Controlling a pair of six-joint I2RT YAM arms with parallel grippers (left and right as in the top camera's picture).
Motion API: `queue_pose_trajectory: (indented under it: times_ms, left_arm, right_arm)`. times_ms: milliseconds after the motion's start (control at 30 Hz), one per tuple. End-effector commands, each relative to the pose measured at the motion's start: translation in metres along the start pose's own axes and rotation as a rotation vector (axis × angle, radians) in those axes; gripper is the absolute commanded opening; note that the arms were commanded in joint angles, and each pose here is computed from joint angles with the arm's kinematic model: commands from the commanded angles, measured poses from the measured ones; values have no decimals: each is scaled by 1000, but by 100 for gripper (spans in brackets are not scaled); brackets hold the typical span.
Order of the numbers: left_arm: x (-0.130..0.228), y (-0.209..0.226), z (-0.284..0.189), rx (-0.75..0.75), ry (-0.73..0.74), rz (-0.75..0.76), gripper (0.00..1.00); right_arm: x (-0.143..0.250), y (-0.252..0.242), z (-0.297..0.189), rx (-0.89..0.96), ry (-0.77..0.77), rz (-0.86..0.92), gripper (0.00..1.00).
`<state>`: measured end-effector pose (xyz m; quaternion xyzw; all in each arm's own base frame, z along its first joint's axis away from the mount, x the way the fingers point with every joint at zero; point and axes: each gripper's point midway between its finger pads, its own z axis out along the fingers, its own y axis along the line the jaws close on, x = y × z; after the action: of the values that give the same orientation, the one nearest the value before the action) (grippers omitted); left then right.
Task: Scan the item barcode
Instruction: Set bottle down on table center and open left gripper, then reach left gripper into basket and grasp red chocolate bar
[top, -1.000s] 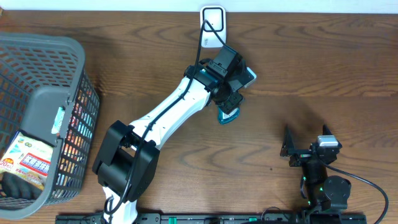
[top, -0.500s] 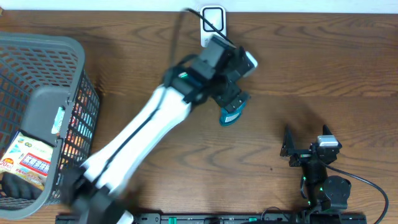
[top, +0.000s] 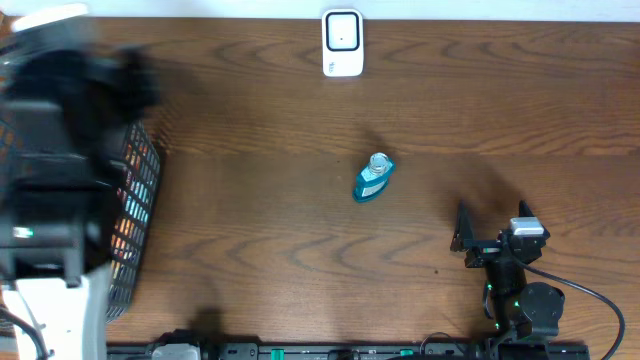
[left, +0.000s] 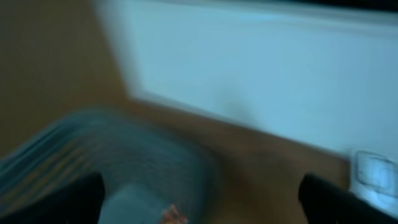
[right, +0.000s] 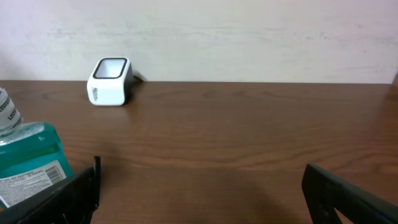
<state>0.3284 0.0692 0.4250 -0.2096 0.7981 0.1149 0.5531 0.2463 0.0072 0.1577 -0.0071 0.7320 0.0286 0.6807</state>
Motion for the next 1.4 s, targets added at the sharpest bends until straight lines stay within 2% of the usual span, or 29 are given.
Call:
queue_pose_trajectory:
  times_ms: [0, 67, 133, 233, 433, 500, 600, 733, 933, 1267, 1300, 1367]
  left_arm:
    - [34, 107, 20, -403, 60, -613, 100]
    - [68, 143, 25, -568, 145, -756, 100]
    - [98, 167, 33, -679, 238, -832, 100]
    - [135, 188, 52, -759, 387, -884, 100]
    - [204, 183, 95, -731, 720, -1012, 100]
    - [231, 175, 111, -697, 856, -992, 100]
    - [258, 169, 121, -675, 974, -963, 100]
    - [287, 164, 128, -656, 1065, -940, 100]
    - [313, 144, 147, -470, 1111, -933, 100]
    - [345, 136, 145, -449, 1148, -955, 100]
    - [347, 133, 145, -435, 1155, -963, 96]
    - [346, 129, 145, -409, 1161, -968, 66]
  right_arm:
    - [0, 1, 0, -4, -1, 13, 99]
    - [0, 1, 0, -4, -1, 13, 99]
    - [0, 1, 0, -4, -1, 13, 99]
    - [0, 1, 0, -4, -1, 13, 99]
    - [0, 1, 0, -4, -1, 13, 99]
    - [0, 1, 0, -4, -1, 13, 99]
    - [0, 1, 0, -4, -1, 13, 99]
    - [0, 1, 0, -4, -1, 13, 99]
    - [0, 1, 0, -4, -1, 13, 99]
    - [0, 1, 0, -3, -1, 13, 99]
    - [0, 1, 0, -4, -1, 13, 99]
    - [0, 1, 0, -4, -1, 13, 99]
